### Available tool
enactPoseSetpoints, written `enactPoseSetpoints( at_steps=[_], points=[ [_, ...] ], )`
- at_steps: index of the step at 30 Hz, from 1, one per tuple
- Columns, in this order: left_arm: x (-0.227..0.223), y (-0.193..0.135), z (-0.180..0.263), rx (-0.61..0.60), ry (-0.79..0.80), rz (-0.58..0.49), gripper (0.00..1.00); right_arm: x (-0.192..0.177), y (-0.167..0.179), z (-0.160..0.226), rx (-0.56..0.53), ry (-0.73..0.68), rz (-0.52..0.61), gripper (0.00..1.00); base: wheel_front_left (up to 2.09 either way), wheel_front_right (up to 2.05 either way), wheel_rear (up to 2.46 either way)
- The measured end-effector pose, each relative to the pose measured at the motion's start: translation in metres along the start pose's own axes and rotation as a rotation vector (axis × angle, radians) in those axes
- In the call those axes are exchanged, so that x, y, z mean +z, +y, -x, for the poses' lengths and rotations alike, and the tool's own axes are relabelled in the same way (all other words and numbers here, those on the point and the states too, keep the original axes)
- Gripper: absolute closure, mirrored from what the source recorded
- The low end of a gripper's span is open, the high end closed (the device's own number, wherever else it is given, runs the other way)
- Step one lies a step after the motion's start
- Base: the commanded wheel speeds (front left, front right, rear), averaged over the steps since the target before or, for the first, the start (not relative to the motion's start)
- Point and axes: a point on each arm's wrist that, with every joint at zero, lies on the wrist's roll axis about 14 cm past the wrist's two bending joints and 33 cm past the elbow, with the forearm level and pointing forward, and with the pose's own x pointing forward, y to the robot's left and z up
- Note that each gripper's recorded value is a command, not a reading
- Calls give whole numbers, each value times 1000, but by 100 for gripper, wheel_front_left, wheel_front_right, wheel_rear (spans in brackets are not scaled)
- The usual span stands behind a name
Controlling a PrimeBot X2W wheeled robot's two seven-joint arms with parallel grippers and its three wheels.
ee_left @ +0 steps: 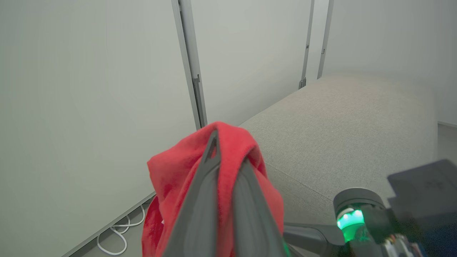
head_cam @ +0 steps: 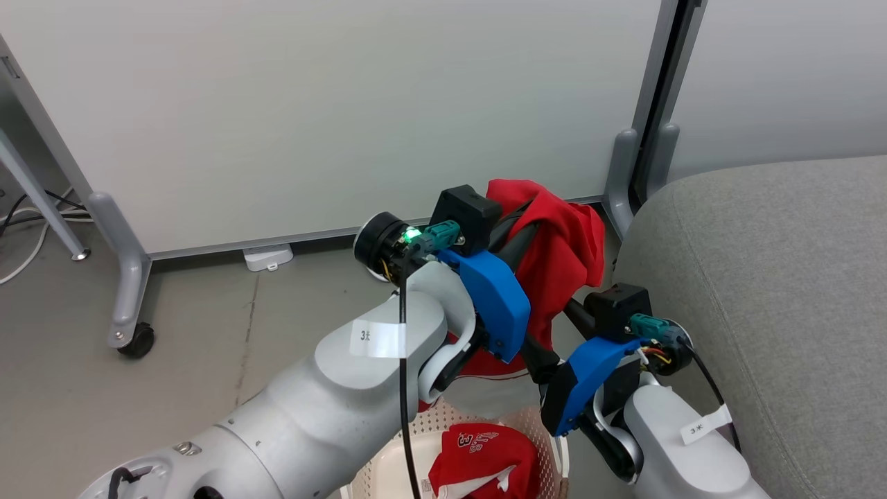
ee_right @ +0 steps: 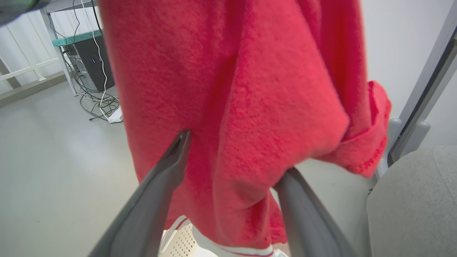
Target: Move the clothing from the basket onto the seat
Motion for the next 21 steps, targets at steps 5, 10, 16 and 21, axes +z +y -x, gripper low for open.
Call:
enactPoseSetpoints(
  at_steps=[5,10,16,21],
  points=[
    [-1,-1,-1,-4,4,-1,100,2,3,-4,17,-5,6,100,0,0,0],
    [-2,-2,-2,-5,7,-2,100,0,-3,-1,6,-4,-3,100,0,0,0],
    [-3,-3,-3,-11,11,4,100,-3,-10,4,-5,0,10,100,0,0,0],
    [-3,-4,-4,-11,12,5,100,-4,-14,6,-13,1,26,100,0,0,0]
  ],
)
